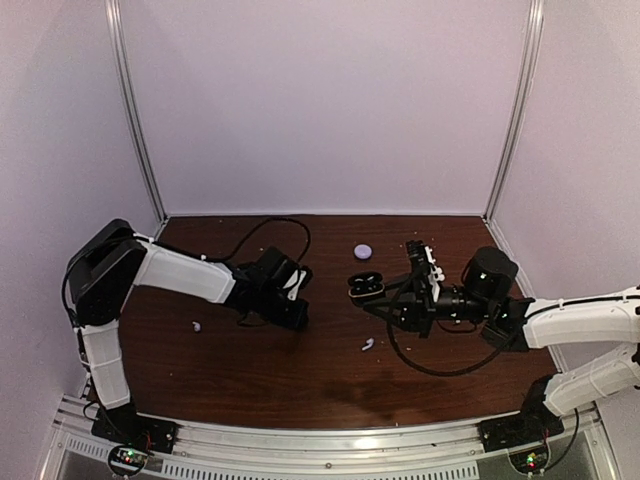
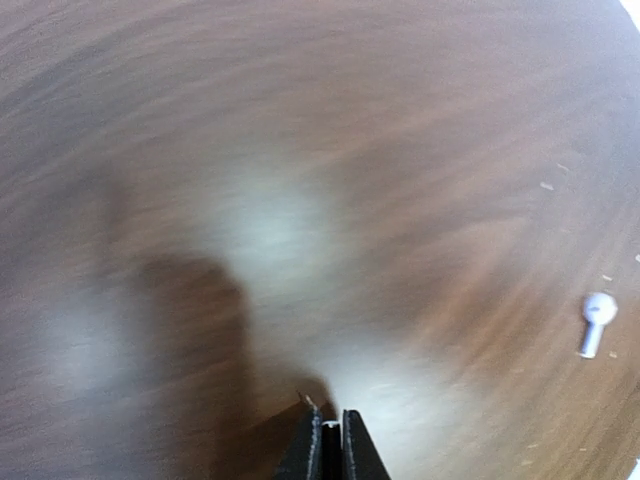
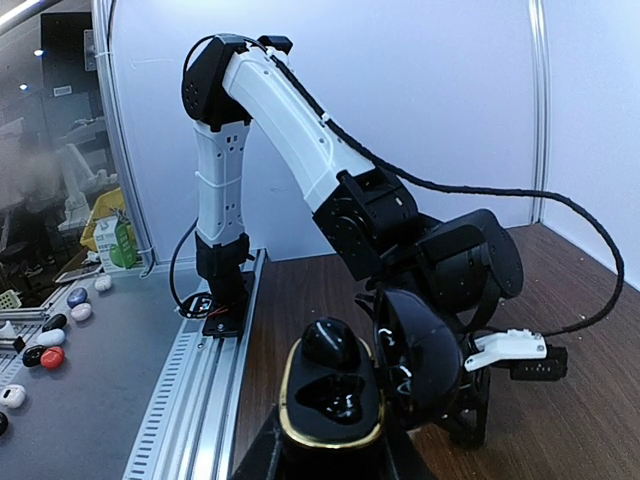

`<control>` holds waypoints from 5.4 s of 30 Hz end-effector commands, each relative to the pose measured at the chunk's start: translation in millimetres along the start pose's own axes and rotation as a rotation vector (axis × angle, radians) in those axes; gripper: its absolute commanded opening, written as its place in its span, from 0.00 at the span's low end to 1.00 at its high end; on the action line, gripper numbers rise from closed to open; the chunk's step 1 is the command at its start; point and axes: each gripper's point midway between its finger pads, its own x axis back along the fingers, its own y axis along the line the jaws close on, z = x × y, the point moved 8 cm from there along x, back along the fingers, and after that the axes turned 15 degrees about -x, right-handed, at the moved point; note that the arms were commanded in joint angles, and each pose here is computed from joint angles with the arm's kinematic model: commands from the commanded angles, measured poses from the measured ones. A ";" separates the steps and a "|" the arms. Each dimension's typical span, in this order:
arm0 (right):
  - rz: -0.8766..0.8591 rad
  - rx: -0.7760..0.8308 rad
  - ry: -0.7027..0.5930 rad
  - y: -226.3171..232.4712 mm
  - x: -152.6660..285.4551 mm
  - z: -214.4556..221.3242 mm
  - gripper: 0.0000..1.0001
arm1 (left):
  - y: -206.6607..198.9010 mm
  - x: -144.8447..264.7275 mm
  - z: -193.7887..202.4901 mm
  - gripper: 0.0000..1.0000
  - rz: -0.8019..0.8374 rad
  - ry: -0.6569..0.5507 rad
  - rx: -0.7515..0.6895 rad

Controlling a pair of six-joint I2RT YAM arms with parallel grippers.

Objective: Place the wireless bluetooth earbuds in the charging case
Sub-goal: Move the right earbud to the center of the board, then pick up the right earbud from the center of the board, then insert the right earbud into the right side groove of the charging case.

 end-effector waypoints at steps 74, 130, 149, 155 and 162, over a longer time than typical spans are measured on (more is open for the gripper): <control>0.043 0.029 -0.028 2.9 16.1 -8.2 0.00 | -13.3 -11.6 58.5 0.26 0.086 -0.508 -0.588; 0.403 0.546 -0.149 -21.6 0.1 17.3 0.00 | -117.4 213.7 -68.8 0.05 0.447 -0.327 -0.625; 0.499 0.792 -0.180 -21.0 -23.7 21.5 0.00 | -119.8 203.8 -89.2 0.04 0.409 -0.322 -0.581; 0.498 0.803 -0.170 -19.7 -25.1 23.9 0.00 | -130.7 201.9 -90.4 0.04 0.434 -0.322 -0.609; 0.495 0.799 -0.152 -19.8 -28.1 26.3 0.00 | -138.8 198.6 -92.7 0.04 0.435 -0.310 -0.627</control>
